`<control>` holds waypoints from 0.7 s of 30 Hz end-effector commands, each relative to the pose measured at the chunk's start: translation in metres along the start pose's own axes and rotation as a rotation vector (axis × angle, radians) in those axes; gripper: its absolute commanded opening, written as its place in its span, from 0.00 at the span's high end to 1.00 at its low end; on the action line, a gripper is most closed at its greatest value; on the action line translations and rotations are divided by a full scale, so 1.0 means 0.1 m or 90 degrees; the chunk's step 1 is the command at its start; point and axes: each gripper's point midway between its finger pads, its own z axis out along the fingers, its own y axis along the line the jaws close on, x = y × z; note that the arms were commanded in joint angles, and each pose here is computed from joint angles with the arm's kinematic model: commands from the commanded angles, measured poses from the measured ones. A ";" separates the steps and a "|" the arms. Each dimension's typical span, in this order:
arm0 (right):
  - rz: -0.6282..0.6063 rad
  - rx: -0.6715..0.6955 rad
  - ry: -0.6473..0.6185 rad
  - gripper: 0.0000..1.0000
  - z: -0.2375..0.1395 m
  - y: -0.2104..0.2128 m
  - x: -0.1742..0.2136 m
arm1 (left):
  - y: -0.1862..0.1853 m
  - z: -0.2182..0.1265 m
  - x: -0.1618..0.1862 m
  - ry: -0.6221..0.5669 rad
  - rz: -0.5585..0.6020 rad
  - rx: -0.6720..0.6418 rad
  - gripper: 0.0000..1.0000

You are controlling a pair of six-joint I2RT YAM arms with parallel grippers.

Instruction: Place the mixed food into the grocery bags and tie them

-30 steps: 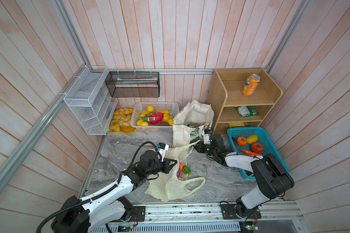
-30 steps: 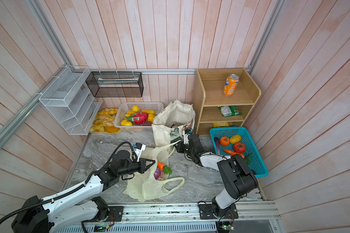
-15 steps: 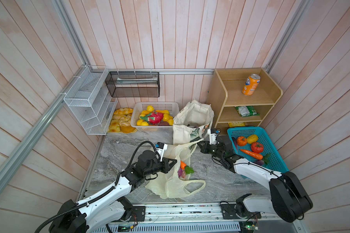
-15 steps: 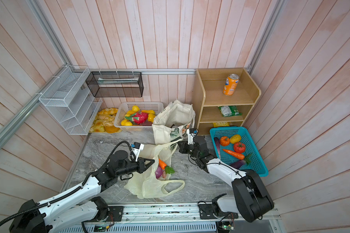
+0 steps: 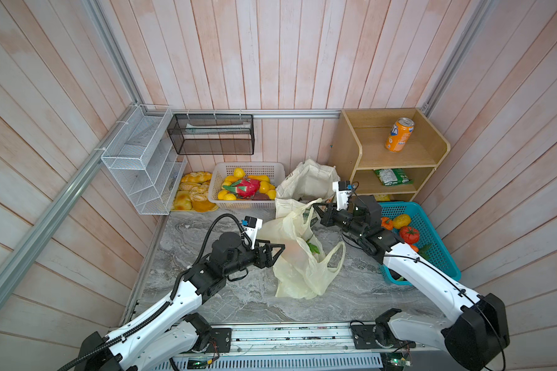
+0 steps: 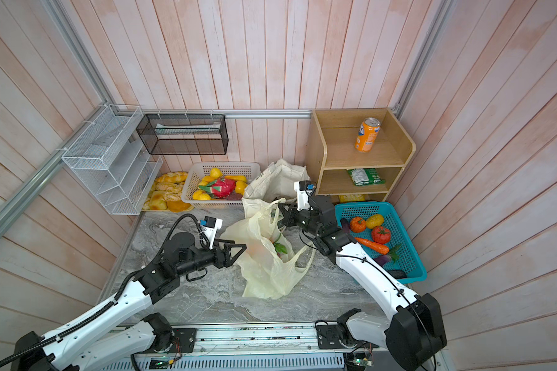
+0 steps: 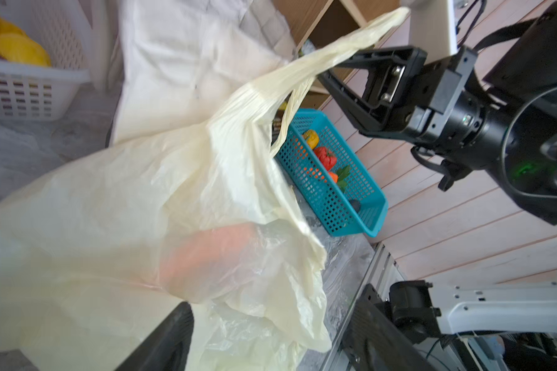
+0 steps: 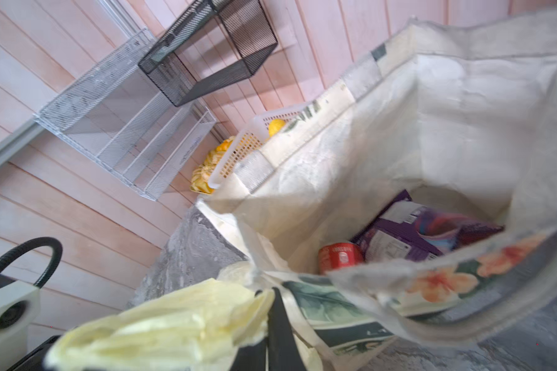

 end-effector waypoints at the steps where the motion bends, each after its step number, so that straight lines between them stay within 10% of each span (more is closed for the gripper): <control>1: -0.039 -0.022 0.042 1.00 0.02 0.24 0.02 | -0.06 0.01 -0.25 -0.021 0.058 -0.014 0.19; 21: -0.088 -0.065 0.058 1.00 0.10 0.72 0.03 | -0.52 0.01 -0.77 -0.075 0.159 0.047 0.17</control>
